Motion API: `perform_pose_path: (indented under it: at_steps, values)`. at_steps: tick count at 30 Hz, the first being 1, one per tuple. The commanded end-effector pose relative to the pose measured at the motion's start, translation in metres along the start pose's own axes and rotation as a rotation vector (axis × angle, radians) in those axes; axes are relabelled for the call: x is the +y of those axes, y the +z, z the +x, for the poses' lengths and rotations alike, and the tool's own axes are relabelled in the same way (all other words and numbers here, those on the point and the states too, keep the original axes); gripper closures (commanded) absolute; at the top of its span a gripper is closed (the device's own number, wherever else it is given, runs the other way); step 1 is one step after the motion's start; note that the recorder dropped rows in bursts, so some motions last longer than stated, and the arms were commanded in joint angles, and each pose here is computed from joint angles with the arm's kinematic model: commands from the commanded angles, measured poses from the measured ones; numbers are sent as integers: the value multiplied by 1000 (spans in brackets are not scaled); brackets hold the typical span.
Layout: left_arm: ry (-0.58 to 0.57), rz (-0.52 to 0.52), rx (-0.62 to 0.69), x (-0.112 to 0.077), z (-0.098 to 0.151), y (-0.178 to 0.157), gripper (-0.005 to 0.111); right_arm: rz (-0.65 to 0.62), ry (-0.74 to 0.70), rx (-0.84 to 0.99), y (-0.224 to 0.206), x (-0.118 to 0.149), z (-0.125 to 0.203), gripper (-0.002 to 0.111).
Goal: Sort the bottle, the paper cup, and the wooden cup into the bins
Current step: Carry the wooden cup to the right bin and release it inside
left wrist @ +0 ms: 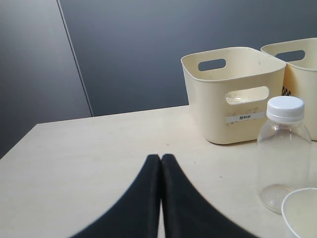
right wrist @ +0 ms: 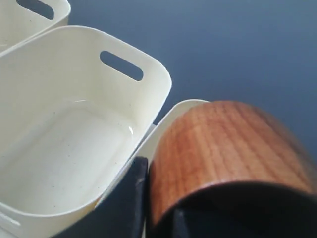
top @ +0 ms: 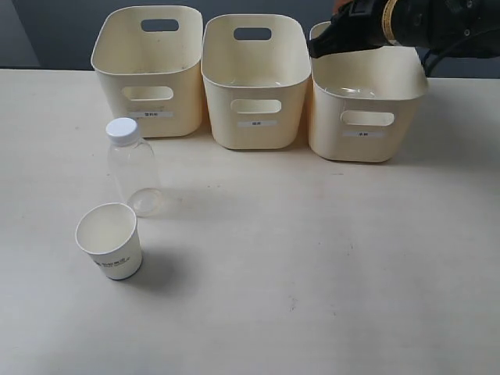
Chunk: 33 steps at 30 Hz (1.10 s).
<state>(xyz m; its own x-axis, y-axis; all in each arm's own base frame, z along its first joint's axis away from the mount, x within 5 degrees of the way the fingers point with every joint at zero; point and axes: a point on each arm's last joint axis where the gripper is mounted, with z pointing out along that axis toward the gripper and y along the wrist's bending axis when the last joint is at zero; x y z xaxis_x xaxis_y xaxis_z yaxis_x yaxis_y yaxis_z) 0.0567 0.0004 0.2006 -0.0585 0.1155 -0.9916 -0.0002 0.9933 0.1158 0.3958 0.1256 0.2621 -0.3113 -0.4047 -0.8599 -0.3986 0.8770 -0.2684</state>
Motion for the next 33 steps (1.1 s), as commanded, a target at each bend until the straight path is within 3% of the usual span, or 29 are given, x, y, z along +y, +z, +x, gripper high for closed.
perform_pose_path:
  at_steps: [1, 13, 33]
  values:
    - [-1, -2, -10, 0, 0, 0, 107, 10, 31, 46, 25, -10, 17, 109]
    - [-1, -2, -10, 0, 0, 0, 107, -31, 61, 148, 57, -13, 59, 109]
    - [-1, -2, -10, 0, 0, 0, 107, -37, 62, 163, 61, -12, 65, 109]
